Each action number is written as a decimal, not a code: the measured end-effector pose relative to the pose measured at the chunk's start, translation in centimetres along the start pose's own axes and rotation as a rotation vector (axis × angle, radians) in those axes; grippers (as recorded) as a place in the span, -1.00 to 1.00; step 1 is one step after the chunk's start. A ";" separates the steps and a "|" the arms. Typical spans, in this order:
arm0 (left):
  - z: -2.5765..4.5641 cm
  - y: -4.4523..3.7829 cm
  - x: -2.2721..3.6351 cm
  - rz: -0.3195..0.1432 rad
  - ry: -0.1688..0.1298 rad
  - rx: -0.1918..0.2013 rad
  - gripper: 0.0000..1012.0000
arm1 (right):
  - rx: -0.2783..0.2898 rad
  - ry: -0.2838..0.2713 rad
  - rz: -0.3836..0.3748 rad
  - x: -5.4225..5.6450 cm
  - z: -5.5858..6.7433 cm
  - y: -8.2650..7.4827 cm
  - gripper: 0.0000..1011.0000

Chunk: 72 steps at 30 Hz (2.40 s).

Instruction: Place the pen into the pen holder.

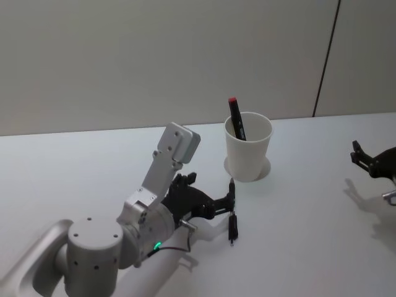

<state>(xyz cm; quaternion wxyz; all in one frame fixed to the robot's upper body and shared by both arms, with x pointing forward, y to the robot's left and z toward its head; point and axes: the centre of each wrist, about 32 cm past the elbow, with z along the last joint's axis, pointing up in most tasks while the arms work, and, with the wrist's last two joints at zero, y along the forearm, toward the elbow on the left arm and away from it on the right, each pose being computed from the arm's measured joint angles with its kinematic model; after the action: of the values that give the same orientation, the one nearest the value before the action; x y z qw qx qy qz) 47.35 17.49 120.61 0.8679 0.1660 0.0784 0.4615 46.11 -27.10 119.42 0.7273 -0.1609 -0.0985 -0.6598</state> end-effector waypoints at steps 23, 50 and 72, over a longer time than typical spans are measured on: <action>-0.95 -0.86 -2.56 0.022 0.060 0.012 0.98 | -0.001 0.000 0.000 0.0 0.0 0.0 0.98; -1.89 -1.40 -3.69 -0.002 -0.052 0.040 0.98 | -0.001 0.000 0.000 0.0 0.0 0.0 0.98; -2.75 -1.14 -3.81 0.007 -0.070 0.049 0.98 | -0.001 0.000 0.000 0.0 0.0 0.0 0.98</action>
<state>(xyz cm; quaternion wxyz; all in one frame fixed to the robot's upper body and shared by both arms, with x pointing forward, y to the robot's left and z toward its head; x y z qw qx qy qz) 45.30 14.34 117.57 0.8643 0.2035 0.0587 0.4562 46.10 -27.10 119.40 0.7274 -0.1612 -0.0982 -0.6597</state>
